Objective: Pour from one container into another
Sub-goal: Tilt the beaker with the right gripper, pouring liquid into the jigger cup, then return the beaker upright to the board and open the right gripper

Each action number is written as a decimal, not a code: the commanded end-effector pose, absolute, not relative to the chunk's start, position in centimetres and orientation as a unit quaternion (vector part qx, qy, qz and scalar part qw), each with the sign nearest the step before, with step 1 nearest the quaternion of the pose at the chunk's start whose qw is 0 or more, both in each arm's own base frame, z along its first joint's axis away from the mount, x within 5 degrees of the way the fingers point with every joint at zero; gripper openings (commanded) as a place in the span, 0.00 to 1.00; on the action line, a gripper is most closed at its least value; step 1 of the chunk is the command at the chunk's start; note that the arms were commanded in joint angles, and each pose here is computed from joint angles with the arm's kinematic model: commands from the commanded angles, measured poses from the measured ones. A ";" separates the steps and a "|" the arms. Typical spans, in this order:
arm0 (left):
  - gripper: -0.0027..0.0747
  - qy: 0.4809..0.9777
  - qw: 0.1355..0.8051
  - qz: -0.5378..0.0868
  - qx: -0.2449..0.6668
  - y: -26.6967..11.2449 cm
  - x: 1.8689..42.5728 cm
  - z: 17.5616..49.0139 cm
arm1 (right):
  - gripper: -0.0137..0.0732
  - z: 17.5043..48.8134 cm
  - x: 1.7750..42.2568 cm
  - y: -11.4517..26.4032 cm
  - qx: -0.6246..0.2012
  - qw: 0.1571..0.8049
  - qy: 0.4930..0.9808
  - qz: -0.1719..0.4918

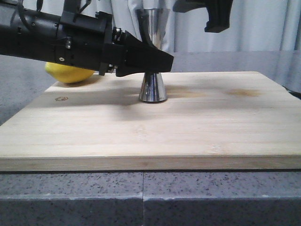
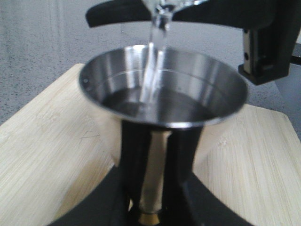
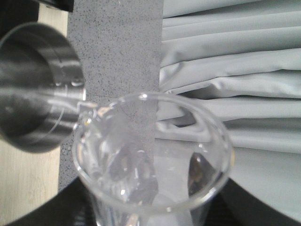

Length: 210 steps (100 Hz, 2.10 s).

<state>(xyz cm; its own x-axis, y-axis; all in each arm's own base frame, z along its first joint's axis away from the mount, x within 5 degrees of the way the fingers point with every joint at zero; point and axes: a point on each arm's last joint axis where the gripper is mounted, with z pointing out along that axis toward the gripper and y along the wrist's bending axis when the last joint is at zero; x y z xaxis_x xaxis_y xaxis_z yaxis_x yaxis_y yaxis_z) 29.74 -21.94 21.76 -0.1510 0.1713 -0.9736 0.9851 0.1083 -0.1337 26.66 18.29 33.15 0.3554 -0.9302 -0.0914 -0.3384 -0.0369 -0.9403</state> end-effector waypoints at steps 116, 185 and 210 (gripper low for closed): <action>0.11 0.563 0.477 -0.491 0.463 -22.3 29.5 24.7 | 0.48 34.5 26.9 10.1 -0.263 0.618 0.741 0.011; 0.11 0.563 0.477 -0.491 0.463 -22.3 29.5 24.7 | 0.48 28.2 24.4 6.4 -0.287 0.621 0.714 0.149; 0.11 0.563 0.477 -0.491 0.463 -22.3 29.5 24.7 | 0.48 26.1 25.9 6.7 -0.286 0.610 0.721 0.163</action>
